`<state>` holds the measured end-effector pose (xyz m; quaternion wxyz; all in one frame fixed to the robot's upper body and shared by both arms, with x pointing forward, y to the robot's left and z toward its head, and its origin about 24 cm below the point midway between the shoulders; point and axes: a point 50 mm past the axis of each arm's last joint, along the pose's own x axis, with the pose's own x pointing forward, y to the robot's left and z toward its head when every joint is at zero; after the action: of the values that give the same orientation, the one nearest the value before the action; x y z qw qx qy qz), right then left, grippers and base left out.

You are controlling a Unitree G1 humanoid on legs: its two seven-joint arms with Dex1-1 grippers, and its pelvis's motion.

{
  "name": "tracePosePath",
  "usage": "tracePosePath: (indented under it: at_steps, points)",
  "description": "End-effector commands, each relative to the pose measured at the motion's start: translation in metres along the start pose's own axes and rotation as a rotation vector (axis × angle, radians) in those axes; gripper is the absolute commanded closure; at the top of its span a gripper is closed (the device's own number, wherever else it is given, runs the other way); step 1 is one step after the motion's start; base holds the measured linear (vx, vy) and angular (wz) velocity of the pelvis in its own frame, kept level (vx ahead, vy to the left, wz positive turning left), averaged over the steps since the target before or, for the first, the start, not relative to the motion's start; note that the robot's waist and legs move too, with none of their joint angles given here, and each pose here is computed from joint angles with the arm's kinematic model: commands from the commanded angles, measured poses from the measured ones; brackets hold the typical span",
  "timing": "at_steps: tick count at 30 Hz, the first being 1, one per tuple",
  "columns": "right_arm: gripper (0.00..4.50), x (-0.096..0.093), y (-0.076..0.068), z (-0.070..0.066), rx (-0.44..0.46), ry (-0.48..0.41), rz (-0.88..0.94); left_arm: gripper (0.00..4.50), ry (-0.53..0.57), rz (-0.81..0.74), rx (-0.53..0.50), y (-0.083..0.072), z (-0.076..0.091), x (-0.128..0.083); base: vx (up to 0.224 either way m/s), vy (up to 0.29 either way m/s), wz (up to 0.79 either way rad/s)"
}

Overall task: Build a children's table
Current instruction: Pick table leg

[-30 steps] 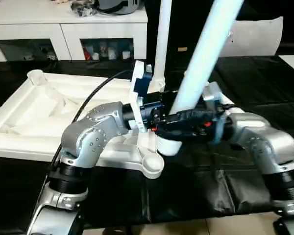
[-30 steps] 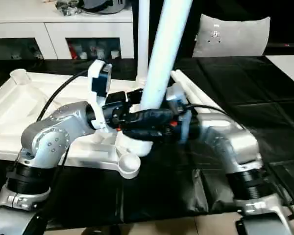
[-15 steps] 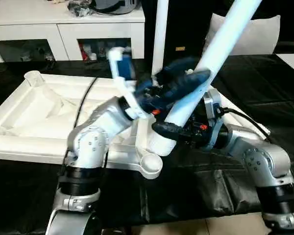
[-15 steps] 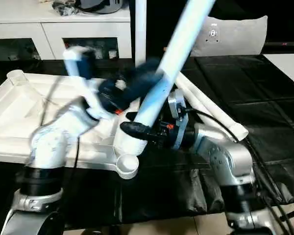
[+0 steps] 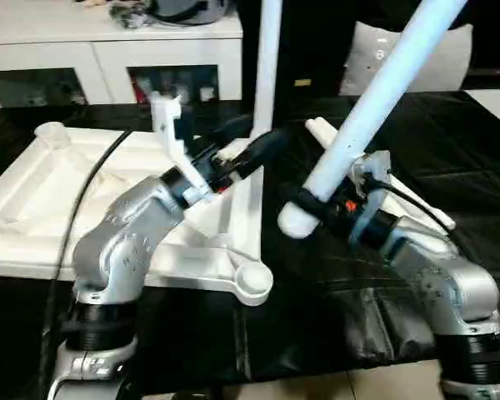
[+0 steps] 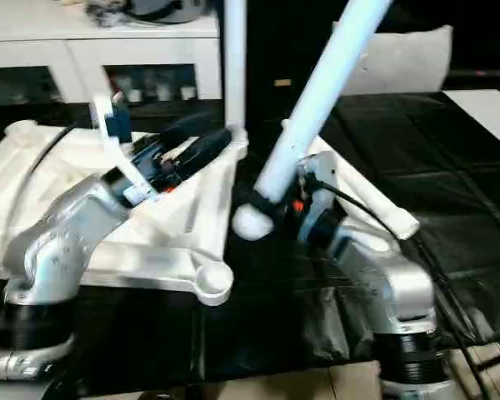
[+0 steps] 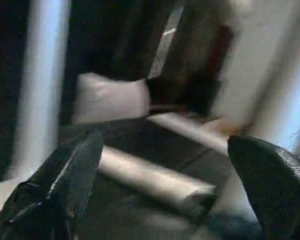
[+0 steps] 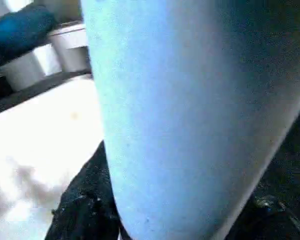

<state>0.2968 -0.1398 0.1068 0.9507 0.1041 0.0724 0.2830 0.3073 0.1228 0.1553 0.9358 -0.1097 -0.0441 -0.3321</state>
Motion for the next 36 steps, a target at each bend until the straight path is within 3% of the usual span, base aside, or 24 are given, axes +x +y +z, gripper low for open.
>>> tracePosePath:
  at_steps: [1, 3, 4, 6, 8, 15, 19, 24, 29, 36]
  points:
    - [2.57, -0.004, -0.004, 0.002, -0.036, -0.023, -0.092, 0.0, 0.022, 0.134, 0.087, 0.011, -0.002, -0.007, 0.0, 0.0, 0.0]
    - [2.57, -0.004, -0.004, 0.004, -0.079, -0.055, -0.133, 0.0, 0.04, 0.191, 0.117, 0.015, -0.005, -0.013, 0.0, 0.0, 0.0]
    - [2.57, -0.005, -0.004, 0.001, -0.076, -0.043, -0.168, 0.0, 0.055, 0.253, 0.19, 0.019, -0.009, -0.02, 0.0, 0.0, 0.0]
    - [2.57, -0.008, -0.002, 0.01, -0.093, -0.14, -0.171, 0.0, 0.048, 0.328, 0.167, 0.023, -0.013, -0.029, 0.0, 0.0, 0.0]
    - [2.57, -0.014, -0.003, 0.01, -0.074, -0.164, -0.215, 0.0, 0.05, 0.398, 0.137, 0.027, -0.018, -0.039, 0.0, 0.0, 0.0]
    - [2.57, -0.021, -0.002, -0.009, -0.012, -0.091, -0.244, 0.0, 0.072, 0.436, 0.124, 0.023, -0.029, -0.046, 0.0, 0.0, 0.0]
    - [2.57, -0.017, 0.002, -0.014, -0.064, -0.048, -0.232, 0.0, 0.104, 0.46, 0.159, 0.022, -0.035, -0.048, -0.015, 0.109, 0.02]
    - [2.57, -0.018, 0.004, -0.015, -0.106, -0.04, -0.226, 0.0, 0.104, 0.474, 0.137, 0.018, -0.038, -0.045, -0.013, 0.146, 0.49]
    - [2.57, -0.022, -0.004, -0.014, -0.075, -0.064, -0.269, 0.0, 0.117, 0.477, 0.141, 0.013, -0.043, -0.041, -0.086, -0.034, 0.77]
    - [2.57, -0.026, -0.011, -0.013, -0.09, -0.06, -0.291, 0.0, 0.132, 0.44, 0.155, 0.01, -0.044, -0.04, -0.072, 0.046, 0.07]
